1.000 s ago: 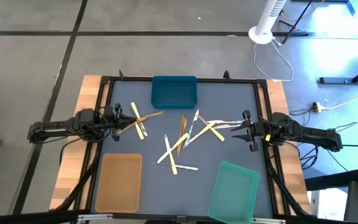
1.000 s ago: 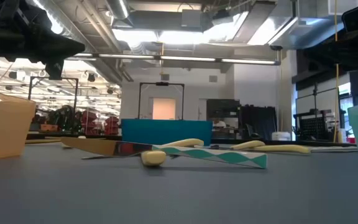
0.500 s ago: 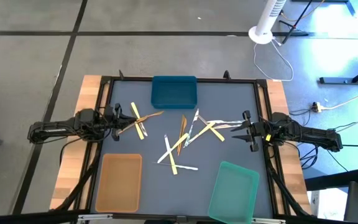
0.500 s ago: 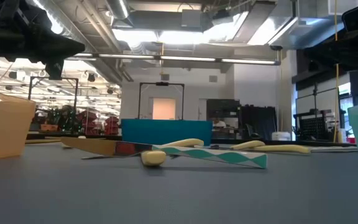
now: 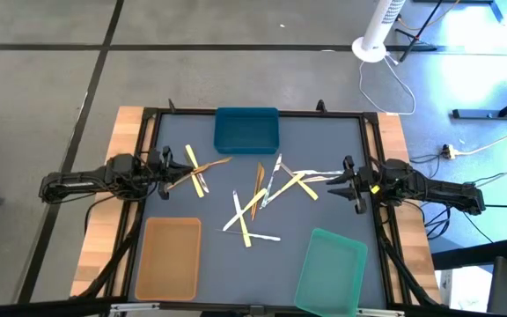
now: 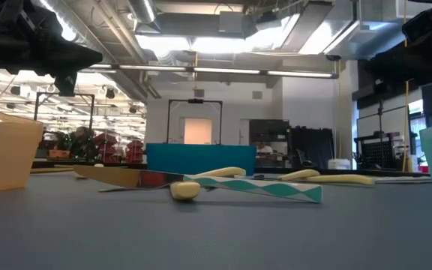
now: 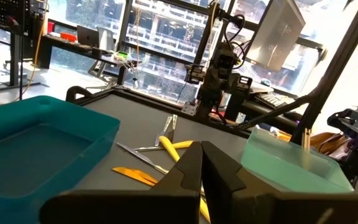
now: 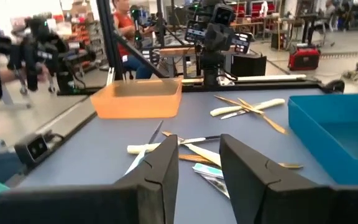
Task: Sort silverware by color (type)
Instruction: Put the yellow knife into the green bin
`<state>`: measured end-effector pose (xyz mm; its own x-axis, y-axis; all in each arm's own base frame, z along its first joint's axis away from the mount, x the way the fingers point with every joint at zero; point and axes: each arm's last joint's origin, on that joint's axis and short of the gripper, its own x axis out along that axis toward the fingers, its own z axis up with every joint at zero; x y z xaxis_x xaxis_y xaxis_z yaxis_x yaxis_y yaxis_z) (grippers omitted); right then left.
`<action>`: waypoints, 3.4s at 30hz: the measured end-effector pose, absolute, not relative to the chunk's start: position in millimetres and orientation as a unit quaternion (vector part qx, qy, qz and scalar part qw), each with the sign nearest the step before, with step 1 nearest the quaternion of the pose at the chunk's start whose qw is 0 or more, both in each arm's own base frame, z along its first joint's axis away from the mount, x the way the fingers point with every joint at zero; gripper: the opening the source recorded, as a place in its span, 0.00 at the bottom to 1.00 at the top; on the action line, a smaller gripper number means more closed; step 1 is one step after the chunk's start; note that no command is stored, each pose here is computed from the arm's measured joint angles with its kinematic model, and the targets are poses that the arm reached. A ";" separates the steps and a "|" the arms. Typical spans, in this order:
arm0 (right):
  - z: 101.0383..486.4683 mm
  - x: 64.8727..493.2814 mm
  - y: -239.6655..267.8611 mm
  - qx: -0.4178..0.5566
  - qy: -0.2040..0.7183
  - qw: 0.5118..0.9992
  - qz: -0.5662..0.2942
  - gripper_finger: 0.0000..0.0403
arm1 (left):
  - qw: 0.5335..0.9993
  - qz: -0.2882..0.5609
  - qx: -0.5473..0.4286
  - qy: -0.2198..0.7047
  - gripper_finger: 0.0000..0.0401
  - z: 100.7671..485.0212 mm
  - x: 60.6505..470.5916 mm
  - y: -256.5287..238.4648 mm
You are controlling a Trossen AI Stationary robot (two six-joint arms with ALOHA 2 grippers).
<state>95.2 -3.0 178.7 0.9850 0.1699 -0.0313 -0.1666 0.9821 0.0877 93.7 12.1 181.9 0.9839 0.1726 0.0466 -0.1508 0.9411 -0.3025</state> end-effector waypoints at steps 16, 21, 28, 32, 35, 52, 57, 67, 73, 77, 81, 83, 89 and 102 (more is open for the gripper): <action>180.2 95.6 -8.0 0.092 0.009 0.996 -0.002 0.61 | 0.984 0.082 -0.151 -0.036 0.00 182.0 93.7 12.1; 180.2 95.6 -8.0 0.092 0.009 0.996 -0.002 0.70 | 0.984 0.082 -0.151 -0.036 0.00 182.0 93.7 12.1; 180.5 95.6 -8.6 0.093 0.006 0.996 -0.013 0.71 | 0.985 0.082 -0.150 -0.036 0.00 181.9 93.7 12.1; 187.5 95.5 -9.0 0.112 -0.031 0.993 -0.016 0.70 | 0.985 0.082 -0.150 -0.036 0.00 182.0 93.7 12.1; 192.0 95.2 -8.8 0.112 -0.053 0.992 -0.010 0.70 | 0.984 0.082 -0.151 -0.036 0.00 182.0 93.7 12.1; 233.2 110.8 -10.6 0.062 0.005 0.998 -0.015 0.70 | 0.984 0.084 -0.150 -0.036 0.00 182.0 93.7 12.2; 250.0 129.6 -12.9 0.032 0.098 0.995 -0.018 0.70 | 0.984 0.084 -0.150 -0.037 0.00 182.0 93.7 12.2; 257.4 183.7 -20.1 -0.051 0.257 0.965 -0.009 0.70 | 0.984 0.084 -0.150 -0.036 0.00 181.9 93.7 12.2; 242.0 215.4 -24.7 -0.078 0.337 0.938 -0.004 0.70 | 0.984 0.084 -0.151 -0.037 0.00 182.0 93.7 12.2; 227.9 232.4 -26.9 -0.099 0.375 0.922 0.009 0.70 | 0.984 0.084 -0.151 -0.036 0.00 181.9 93.7 12.2; 212.8 246.1 -28.5 -0.105 0.409 0.906 0.019 0.70 | 0.984 0.084 -0.151 -0.037 0.00 181.9 93.7 12.2; 205.1 251.8 -29.2 -0.103 0.425 0.899 0.022 0.70 | 0.984 0.084 -0.151 -0.037 0.00 181.9 93.7 12.2; 180.0 262.5 -31.0 -0.101 0.470 0.876 0.032 0.70 | 0.984 0.084 -0.151 -0.037 0.00 181.9 93.7 12.2; 145.0 270.6 -54.4 -0.072 0.511 0.855 0.056 0.70 | 0.984 0.084 -0.151 -0.037 0.00 182.0 93.7 12.2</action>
<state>270.6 -54.4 145.0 0.4722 0.0226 -0.8812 -0.1692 0.9834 -0.0654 93.7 12.2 182.0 0.9831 0.1770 0.0470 -0.1549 0.9404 -0.3027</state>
